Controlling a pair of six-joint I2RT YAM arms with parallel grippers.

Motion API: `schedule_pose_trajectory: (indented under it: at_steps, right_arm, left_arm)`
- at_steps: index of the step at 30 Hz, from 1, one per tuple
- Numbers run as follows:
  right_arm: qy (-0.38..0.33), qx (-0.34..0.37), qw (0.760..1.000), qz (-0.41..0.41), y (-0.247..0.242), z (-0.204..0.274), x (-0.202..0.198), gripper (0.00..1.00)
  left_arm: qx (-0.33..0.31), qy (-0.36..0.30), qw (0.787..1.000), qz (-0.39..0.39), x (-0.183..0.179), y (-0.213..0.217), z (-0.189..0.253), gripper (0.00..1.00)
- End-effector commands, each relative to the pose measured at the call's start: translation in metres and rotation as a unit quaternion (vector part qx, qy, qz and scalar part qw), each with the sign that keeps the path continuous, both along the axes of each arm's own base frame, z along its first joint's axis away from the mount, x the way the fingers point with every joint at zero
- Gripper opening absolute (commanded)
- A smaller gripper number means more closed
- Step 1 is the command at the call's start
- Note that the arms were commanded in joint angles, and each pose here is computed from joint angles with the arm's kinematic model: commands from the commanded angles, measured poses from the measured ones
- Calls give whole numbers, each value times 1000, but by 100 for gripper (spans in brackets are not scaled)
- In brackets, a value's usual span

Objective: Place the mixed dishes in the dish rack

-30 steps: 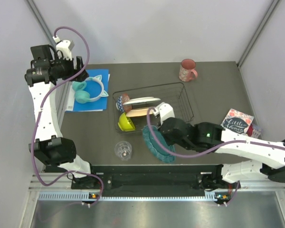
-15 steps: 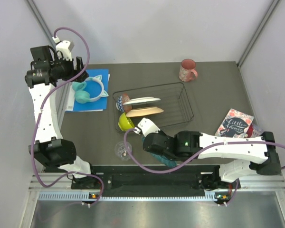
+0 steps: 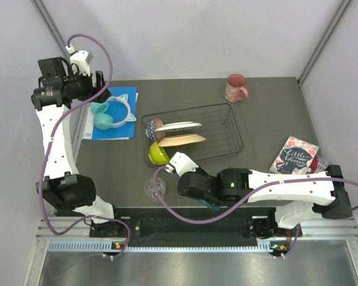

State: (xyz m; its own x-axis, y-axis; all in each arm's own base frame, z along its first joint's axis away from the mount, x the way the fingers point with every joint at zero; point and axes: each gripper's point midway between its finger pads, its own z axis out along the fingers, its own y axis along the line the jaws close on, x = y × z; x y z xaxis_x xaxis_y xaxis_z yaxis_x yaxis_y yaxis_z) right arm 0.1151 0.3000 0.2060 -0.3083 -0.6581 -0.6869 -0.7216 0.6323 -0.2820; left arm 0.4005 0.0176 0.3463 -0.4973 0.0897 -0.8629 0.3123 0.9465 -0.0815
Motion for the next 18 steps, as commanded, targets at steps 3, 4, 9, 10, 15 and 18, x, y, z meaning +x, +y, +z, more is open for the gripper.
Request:
schedule_pose_trajectory:
  at_steps: [3, 4, 9, 10, 15, 18]
  right_arm:
    - [40, 5, 999, 11, 6, -17, -19, 1]
    - [44, 0, 999, 13, 4, -21, -21, 2]
    - [58, -10, 998, 18, 1, -31, -26, 8]
    - [59, -12, 998, 20, 1, -33, -27, 9]
    - [69, -21, 997, 23, -1, -41, -30, 15]
    - [74, -23, 997, 23, -3, -46, -32, 23]
  left_arm:
    - [7, -47, 999, -4, -1, 0, 25, 79]
    - [8, -49, 999, -4, -1, -1, 26, 79]
    - [9, -52, 999, -3, 0, 0, 27, 79]
    - [9, -51, 999, -2, -1, 1, 27, 79]
    - [10, -52, 999, 0, 0, 2, 26, 79]
    - [10, -53, 999, 0, 0, 1, 27, 79]
